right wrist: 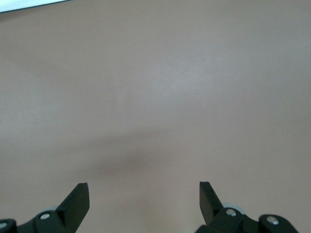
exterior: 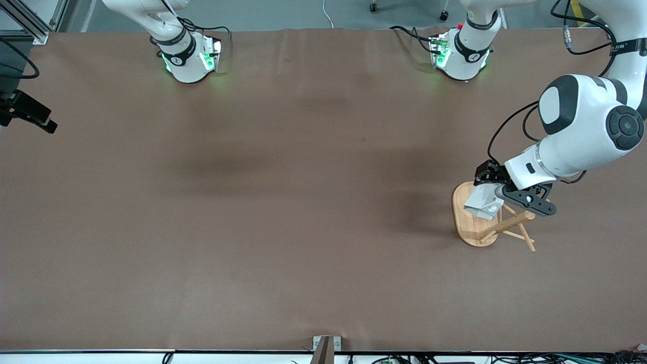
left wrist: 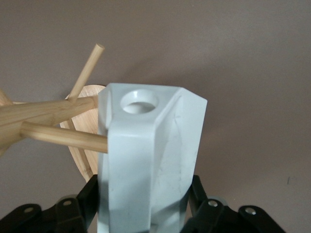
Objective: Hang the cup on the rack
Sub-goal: 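Slide the cup handle hole over the peg with the left gripper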
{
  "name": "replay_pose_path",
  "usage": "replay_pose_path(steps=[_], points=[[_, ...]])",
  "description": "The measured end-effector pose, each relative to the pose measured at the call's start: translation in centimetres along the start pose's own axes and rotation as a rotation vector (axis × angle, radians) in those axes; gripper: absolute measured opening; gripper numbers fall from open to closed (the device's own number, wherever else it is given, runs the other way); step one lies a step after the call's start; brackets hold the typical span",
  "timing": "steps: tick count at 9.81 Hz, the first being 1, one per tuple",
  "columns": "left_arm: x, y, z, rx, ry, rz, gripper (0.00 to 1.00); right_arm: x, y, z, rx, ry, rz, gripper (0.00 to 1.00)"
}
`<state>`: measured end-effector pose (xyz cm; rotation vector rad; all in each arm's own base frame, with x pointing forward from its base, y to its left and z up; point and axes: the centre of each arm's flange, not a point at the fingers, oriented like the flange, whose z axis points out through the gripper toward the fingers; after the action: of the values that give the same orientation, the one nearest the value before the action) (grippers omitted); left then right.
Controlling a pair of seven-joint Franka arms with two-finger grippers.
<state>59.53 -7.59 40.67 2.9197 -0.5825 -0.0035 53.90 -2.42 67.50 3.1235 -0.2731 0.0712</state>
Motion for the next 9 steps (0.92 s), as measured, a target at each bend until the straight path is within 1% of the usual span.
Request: replay_pose_path(steps=[4, 6, 8, 9], points=[[0.0, -0.5, 0.3, -0.003, -0.003, -0.007, 0.76, 0.0, 0.0, 0.0, 0.0, -0.001, -0.001, 1.0], [-0.2, -2.1, -0.3, 0.0, 0.01, -0.019, 0.77, 0.0, 0.0, 0.0, 0.0, -0.001, -0.002, 1.0], [-0.2, -2.3, -0.5, 0.001, 0.014, -0.009, 0.88, 0.0, 0.0, 0.1, 0.0, -0.001, -0.002, 1.0], [-0.1, -2.2, -0.6, 0.002, 0.015, -0.008, 1.0, 0.0, 0.0, 0.1, 0.0, -0.001, -0.002, 1.0]])
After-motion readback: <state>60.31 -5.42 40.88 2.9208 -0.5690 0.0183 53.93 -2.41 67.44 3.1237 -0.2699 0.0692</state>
